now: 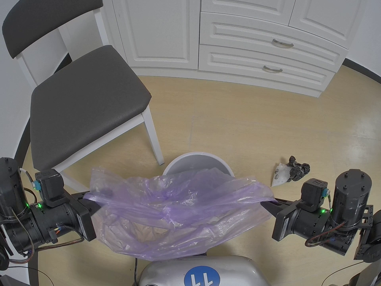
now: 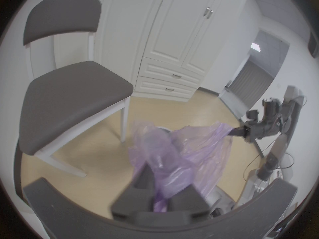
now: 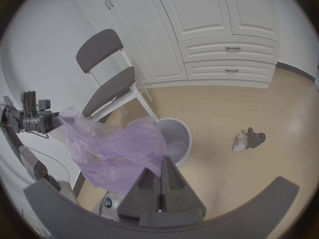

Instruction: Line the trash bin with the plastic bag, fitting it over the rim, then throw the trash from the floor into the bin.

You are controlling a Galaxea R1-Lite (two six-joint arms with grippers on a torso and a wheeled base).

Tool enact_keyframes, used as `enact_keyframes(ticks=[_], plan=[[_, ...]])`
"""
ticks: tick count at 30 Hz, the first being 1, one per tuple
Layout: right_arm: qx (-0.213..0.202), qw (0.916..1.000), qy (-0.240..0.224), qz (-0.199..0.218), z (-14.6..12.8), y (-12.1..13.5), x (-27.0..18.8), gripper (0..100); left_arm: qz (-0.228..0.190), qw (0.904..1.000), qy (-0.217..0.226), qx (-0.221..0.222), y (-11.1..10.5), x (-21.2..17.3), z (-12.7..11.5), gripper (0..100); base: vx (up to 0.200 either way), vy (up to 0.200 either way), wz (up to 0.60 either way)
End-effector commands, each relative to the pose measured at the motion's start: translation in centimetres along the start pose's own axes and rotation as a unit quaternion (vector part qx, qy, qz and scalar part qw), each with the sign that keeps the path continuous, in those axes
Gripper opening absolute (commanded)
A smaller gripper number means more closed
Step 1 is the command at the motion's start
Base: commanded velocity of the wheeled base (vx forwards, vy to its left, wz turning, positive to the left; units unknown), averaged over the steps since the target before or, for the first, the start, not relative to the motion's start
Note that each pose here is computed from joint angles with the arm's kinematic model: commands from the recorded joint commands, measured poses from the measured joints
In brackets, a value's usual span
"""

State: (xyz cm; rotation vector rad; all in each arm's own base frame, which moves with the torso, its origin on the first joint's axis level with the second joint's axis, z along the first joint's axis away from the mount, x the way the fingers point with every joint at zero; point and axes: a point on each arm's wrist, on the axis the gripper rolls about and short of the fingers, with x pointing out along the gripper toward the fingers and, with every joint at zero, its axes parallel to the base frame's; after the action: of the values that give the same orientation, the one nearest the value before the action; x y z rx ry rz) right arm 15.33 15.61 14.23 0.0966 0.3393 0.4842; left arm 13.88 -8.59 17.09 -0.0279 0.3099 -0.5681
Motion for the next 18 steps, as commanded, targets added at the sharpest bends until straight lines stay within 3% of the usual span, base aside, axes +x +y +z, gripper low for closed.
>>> enact_keyframes(ticks=[1, 10, 18], plan=[[-0.029, 0.9995, -0.007, 0.003, 0.3, -0.6, -2.1, 0, -0.065, 0.9976, -0.02, -0.007, -2.2, 0.4, 0.4, 0, 0.0, 0.0, 0.0], [-0.038, 0.9988, 0.026, 0.019, -0.5, -0.2, -1.0, 0, -0.114, 0.9925, -0.01, -0.043, -4.5, 3.7, -0.5, 0, 0.0, 0.0, 0.0], [-0.013, 0.9996, 0.001, 0.025, -0.3, 0.5, 0.7, 0, -0.13, 0.9887, -0.01, -0.075, -5.6, 6.8, -1.6, 0, 0.0, 0.0, 0.0]])
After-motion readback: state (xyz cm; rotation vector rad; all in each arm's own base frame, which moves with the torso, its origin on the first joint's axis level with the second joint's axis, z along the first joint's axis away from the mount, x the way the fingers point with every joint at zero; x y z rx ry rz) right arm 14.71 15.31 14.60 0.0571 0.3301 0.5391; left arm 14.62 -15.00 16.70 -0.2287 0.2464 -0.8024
